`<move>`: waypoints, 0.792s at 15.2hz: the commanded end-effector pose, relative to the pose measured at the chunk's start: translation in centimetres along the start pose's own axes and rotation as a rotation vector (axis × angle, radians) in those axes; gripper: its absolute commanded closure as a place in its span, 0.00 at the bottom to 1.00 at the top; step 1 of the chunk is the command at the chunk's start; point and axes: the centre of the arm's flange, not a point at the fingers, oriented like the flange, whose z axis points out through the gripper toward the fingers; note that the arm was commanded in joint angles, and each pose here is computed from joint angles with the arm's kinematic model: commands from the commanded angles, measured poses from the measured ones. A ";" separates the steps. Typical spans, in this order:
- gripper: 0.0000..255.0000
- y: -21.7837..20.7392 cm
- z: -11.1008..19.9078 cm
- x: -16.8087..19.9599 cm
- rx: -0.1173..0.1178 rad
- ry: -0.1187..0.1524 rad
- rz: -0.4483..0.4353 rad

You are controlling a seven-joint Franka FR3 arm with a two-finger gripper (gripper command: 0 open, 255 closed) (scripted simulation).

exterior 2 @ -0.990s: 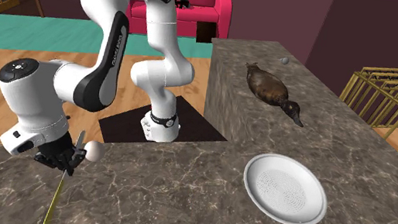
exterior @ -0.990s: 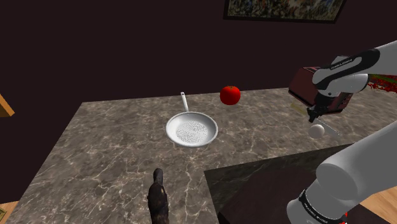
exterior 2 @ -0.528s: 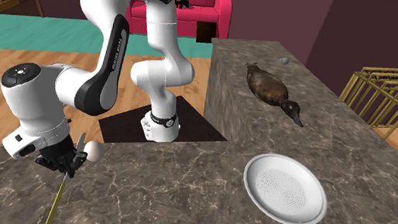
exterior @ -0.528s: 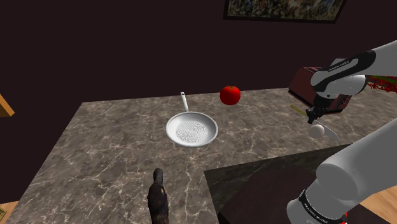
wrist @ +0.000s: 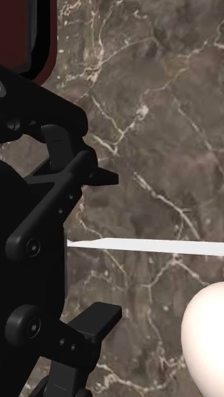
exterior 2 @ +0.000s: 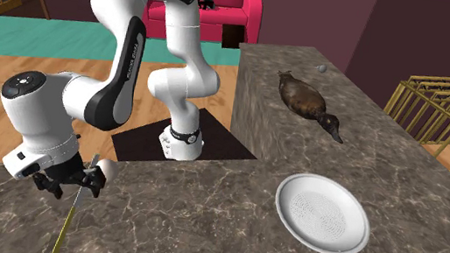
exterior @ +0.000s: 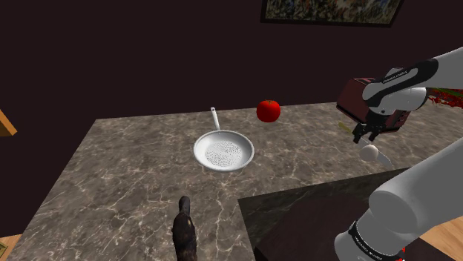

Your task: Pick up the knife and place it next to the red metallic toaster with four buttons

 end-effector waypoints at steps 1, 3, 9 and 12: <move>0.00 0.0 -1.3 0.0 0.000 0.000 0.000; 0.00 0.0 -4.0 0.0 0.000 0.000 0.000; 0.00 0.0 -5.0 0.0 0.000 0.000 0.000; 0.00 0.0 -5.0 0.0 0.000 0.000 0.000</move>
